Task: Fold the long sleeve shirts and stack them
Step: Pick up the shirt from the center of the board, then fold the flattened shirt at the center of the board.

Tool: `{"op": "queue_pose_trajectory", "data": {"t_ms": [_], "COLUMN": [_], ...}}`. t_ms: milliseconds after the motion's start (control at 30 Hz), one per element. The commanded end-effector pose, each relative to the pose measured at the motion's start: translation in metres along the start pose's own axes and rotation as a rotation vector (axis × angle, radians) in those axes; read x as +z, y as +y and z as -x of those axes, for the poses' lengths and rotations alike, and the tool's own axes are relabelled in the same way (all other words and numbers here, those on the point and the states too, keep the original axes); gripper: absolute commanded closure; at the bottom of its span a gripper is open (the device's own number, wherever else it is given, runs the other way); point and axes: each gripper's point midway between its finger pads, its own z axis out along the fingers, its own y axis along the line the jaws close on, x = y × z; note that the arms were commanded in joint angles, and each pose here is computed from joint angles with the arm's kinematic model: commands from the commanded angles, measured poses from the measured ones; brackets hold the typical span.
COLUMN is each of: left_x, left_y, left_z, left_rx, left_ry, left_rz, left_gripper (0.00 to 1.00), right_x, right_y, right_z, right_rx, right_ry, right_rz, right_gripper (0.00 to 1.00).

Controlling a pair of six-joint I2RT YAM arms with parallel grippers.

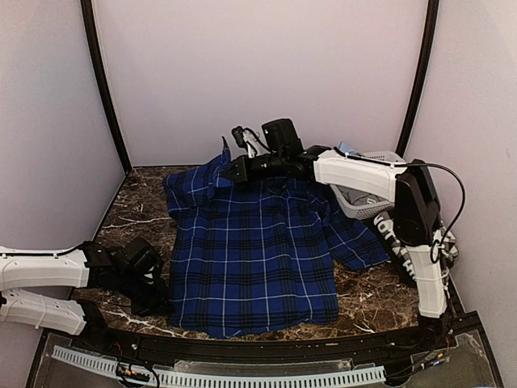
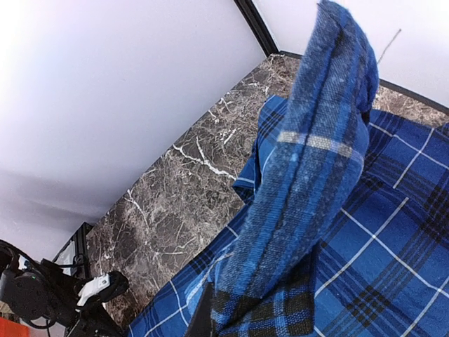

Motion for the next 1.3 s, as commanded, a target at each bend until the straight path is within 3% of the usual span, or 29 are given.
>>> {"op": "queue_pose_trajectory", "data": {"t_ms": [0, 267, 500, 533, 600, 733, 1033, 1267], "left_x": [-0.006, -0.063, -0.042, -0.039, -0.035, -0.038, -0.041, -0.037], "left_y": [0.001, -0.001, -0.006, -0.009, -0.011, -0.011, -0.001, -0.004], "left_z": [0.004, 0.026, 0.007, 0.006, 0.002, 0.003, 0.01, 0.01], "left_rx": [-0.022, -0.033, 0.039, 0.047, 0.062, 0.071, 0.032, 0.051], "left_ry": [-0.027, -0.196, -0.069, -0.057, -0.03, -0.037, -0.101, -0.091], "left_rz": [0.031, 0.104, 0.083, 0.073, 0.072, 0.08, 0.09, 0.074], "left_gripper": [0.97, 1.0, 0.99, 0.98, 0.83, 0.73, 0.67, 0.62], "right_x": [-0.029, -0.051, -0.078, -0.081, -0.088, -0.11, -0.169, -0.192], "right_y": [0.023, 0.017, 0.02, 0.02, 0.017, 0.007, -0.004, -0.019], "right_z": [0.047, 0.068, 0.09, 0.091, 0.093, 0.1, 0.113, 0.12], "right_rx": [-0.094, -0.138, -0.19, -0.196, -0.208, -0.211, -0.219, -0.213], "right_ry": [-0.099, -0.149, -0.202, -0.205, -0.209, -0.238, -0.32, -0.345], "right_rz": [-0.009, -0.079, -0.131, -0.141, -0.169, -0.235, -0.342, -0.398], "right_gripper": [1.0, 1.0, 1.0, 1.0, 1.0, 1.0, 1.0, 1.0]}}
